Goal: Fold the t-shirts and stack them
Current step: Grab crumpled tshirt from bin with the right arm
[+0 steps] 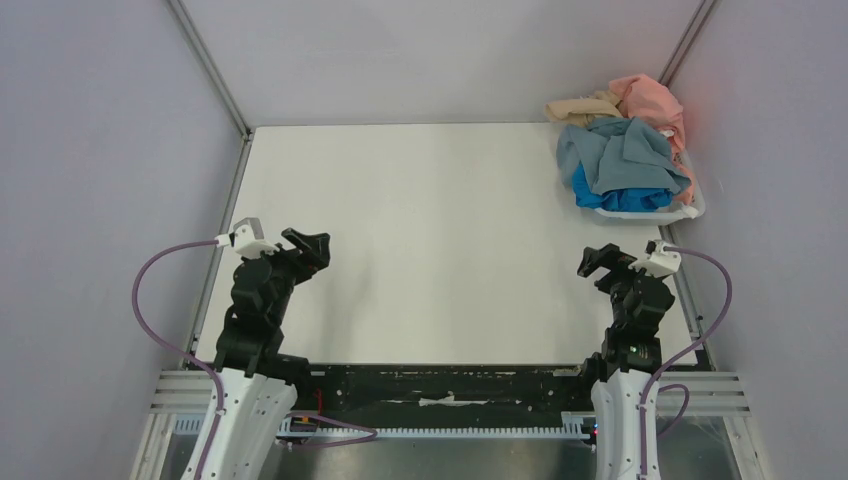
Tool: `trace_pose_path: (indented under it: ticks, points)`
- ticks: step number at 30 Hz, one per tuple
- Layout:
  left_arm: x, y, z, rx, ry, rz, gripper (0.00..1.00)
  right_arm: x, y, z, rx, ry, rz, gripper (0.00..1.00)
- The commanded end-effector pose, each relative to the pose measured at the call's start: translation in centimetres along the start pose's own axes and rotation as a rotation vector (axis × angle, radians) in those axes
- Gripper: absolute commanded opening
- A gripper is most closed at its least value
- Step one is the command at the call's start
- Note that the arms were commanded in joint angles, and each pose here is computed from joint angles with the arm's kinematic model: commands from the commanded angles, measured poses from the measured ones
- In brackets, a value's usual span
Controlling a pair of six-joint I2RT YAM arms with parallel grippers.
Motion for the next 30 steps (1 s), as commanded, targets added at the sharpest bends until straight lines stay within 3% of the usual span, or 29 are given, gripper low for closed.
trace_pose_path:
  ticks: [1, 7, 11, 16, 23, 30]
  points:
    - [-0.2, 0.0, -0.4, 0.027, 0.035, -0.017, 0.89, -1.8, -0.2, 0.0, 0.005, 0.003, -0.098, 0.98]
    - [-0.2, -0.1, -0.3, 0.023, 0.023, -0.024, 0.9, -6.5, -0.9, 0.9, -0.068, 0.059, -0.23, 0.98]
    - [-0.2, -0.2, -0.3, 0.024, 0.013, -0.03, 0.9, -11.7, -3.8, 0.7, -0.028, 0.088, -0.195, 0.98]
    - [-0.4, -0.3, -0.1, 0.011, 0.005, -0.047, 0.9, -17.8, -10.5, 0.7, -0.062, 0.212, -0.139, 0.98]
    - [-0.2, -1.0, 0.0, 0.02, -0.003, -0.055, 0.9, -24.0, -22.0, -2.1, 0.136, 0.431, -0.069, 0.98]
    - [0.4, -2.6, -0.1, 0.038, -0.025, -0.021, 0.9, -23.7, -32.5, -4.3, 0.219, 0.532, -0.02, 0.98]
Point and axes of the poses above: each gripper's point midway between its finger pads, its own y axis back along the fingers, its own z axis along the line the jaws close on, x = y × z, the point moved 9 cm from there along y, back along the fingers, and after that the axes turned 12 degrees about y, right-handed, at the moved point
